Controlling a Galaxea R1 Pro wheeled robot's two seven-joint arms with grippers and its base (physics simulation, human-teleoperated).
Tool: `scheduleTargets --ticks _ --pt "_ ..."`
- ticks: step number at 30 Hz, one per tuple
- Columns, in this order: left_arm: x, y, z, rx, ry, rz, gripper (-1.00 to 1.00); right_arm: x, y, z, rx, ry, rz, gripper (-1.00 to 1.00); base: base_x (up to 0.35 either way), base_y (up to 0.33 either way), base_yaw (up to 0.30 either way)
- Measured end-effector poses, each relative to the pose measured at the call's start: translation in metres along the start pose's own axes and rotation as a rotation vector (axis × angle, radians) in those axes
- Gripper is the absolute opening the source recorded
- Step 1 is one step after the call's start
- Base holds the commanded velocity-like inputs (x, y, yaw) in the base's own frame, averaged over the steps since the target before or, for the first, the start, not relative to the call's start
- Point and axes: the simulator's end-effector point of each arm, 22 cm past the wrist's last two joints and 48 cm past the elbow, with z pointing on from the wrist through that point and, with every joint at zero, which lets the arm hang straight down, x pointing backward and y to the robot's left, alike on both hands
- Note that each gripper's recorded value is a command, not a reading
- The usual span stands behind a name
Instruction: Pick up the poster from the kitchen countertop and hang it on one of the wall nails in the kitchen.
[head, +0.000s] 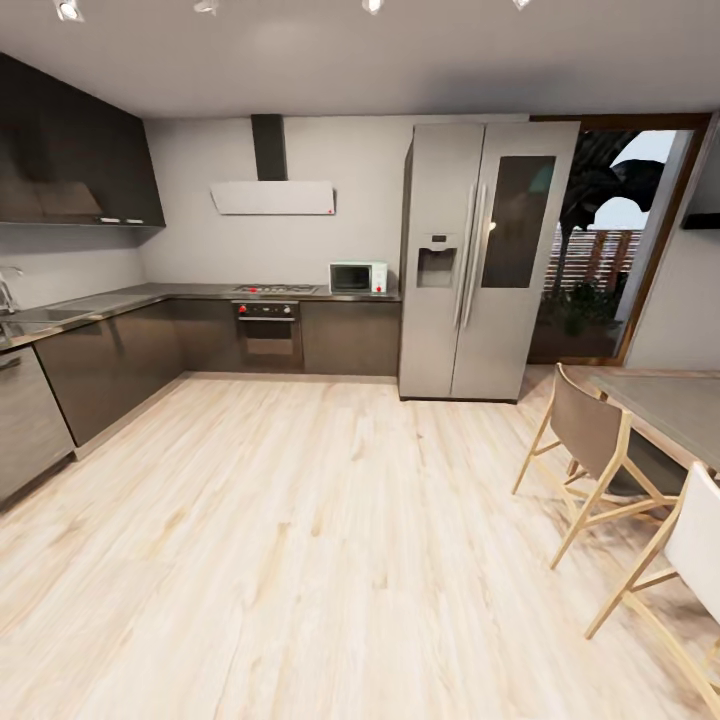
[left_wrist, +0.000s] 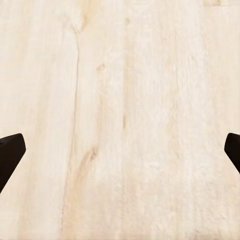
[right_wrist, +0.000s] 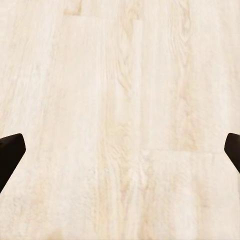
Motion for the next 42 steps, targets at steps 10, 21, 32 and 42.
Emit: scheduleTargets --ticks 10,21,32,42 --pt "0.0009 0.0002 0.0 0.0 0.002 -0.001 1.0 0.0016 0.006 0.0001 -0.005 0.003 0.008 1.0 0.0 0.0 0.158" --pt "0.0013 0.0003 0.0001 -0.001 0.003 -0.001 1.0 0.0019 0.0064 0.0001 -0.005 0.003 0.01 1.0 0.005 -0.003 0.276" --pt "0.0024 0.0048 -0.0003 -0.01 0.007 -0.011 1.0 -0.0023 0.0067 -0.0002 -0.006 -0.016 0.009 1.0 0.28 -0.098 0.201" --pt "0.0025 0.005 -0.0003 -0.01 0.007 -0.011 1.0 -0.0026 0.0065 -0.0003 -0.006 -0.017 0.009 1.0 0.325 -0.068 0.288"
